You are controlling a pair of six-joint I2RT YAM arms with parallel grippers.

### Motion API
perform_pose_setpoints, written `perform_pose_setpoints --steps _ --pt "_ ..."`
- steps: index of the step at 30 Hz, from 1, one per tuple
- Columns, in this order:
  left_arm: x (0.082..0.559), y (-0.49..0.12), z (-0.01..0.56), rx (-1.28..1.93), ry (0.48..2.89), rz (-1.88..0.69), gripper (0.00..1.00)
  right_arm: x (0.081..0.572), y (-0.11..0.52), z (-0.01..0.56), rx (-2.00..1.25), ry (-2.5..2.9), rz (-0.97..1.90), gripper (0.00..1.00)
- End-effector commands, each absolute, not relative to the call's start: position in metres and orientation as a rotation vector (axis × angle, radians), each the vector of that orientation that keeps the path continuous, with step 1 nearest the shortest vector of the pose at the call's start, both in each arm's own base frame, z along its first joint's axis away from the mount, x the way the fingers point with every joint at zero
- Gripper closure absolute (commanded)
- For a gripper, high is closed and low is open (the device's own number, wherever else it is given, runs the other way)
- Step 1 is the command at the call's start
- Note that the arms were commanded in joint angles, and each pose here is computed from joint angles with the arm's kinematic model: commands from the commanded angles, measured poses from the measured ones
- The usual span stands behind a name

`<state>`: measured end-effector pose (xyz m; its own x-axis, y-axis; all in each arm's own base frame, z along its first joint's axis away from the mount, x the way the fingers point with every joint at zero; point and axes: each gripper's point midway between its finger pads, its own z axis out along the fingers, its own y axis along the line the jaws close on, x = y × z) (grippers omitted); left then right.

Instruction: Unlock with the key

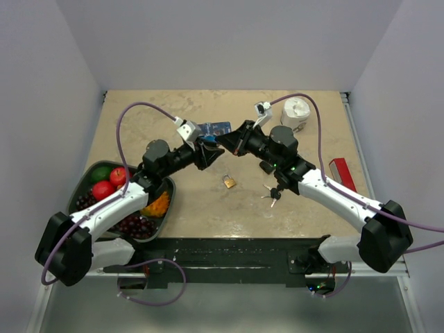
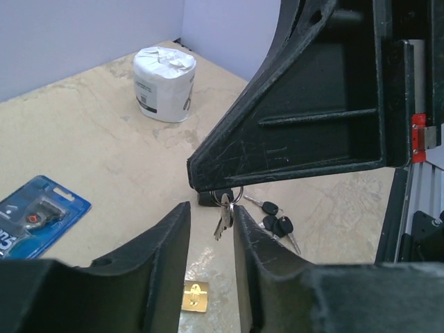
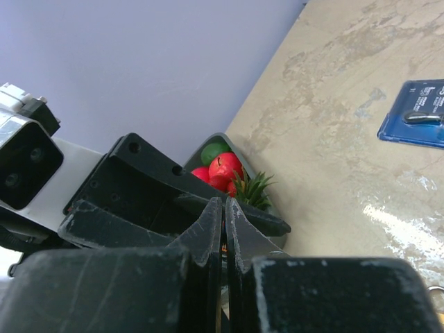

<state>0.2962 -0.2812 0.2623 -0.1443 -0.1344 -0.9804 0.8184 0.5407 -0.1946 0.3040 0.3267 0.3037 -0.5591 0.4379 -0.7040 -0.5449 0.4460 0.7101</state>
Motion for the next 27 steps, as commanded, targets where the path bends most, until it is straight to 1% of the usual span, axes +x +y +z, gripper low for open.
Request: perform_pose_setpoints --steps 1,5,6,8,9,14,19,20,22,25,26,27 --pt "0.300 -0.288 0.296 0.607 1.377 -0.941 0.69 0.298 0.325 0.324 -0.095 1.683 1.324 1.00" --pt "0.299 -0.291 0.292 0.615 1.388 -0.947 0.83 0.299 0.326 0.322 -0.091 1.692 1.321 1.00" --pt "0.299 -0.290 0.292 0.613 1.389 -0.948 0.89 0.299 0.326 0.322 -0.092 1.690 1.320 1.00" --pt "0.298 -0.290 0.291 0.613 1.394 -0.950 0.97 0.300 0.326 0.320 -0.093 1.694 1.318 1.00" --pt "0.297 -0.290 0.291 0.615 1.394 -0.951 1.00 0.299 0.326 0.320 -0.093 1.696 1.320 1.00" --pt "0.288 -0.285 0.282 0.656 1.418 -0.932 1.00 0.300 0.322 0.314 -0.090 1.711 1.289 1.00" --pt "0.265 -0.288 0.273 0.860 1.422 -0.936 1.00 0.304 0.310 0.299 -0.111 1.754 1.197 1.00" --pt "0.256 -0.288 0.259 0.927 1.466 -0.946 1.00 0.303 0.307 0.298 -0.120 1.757 1.192 1.00" --pt "0.250 -0.288 0.252 0.981 1.501 -0.954 1.00 0.304 0.302 0.291 -0.155 1.780 1.163 0.99" --pt "0.239 -0.282 0.228 1.063 1.579 -0.950 1.00 0.300 0.297 0.284 -0.223 1.804 1.137 0.89" --pt "0.234 -0.280 0.220 1.097 1.601 -0.949 1.00 0.302 0.294 0.285 -0.239 1.803 1.122 0.79" --pt "0.230 -0.278 0.211 1.115 1.640 -0.952 1.00 0.298 0.293 0.280 -0.280 1.819 1.099 0.73"
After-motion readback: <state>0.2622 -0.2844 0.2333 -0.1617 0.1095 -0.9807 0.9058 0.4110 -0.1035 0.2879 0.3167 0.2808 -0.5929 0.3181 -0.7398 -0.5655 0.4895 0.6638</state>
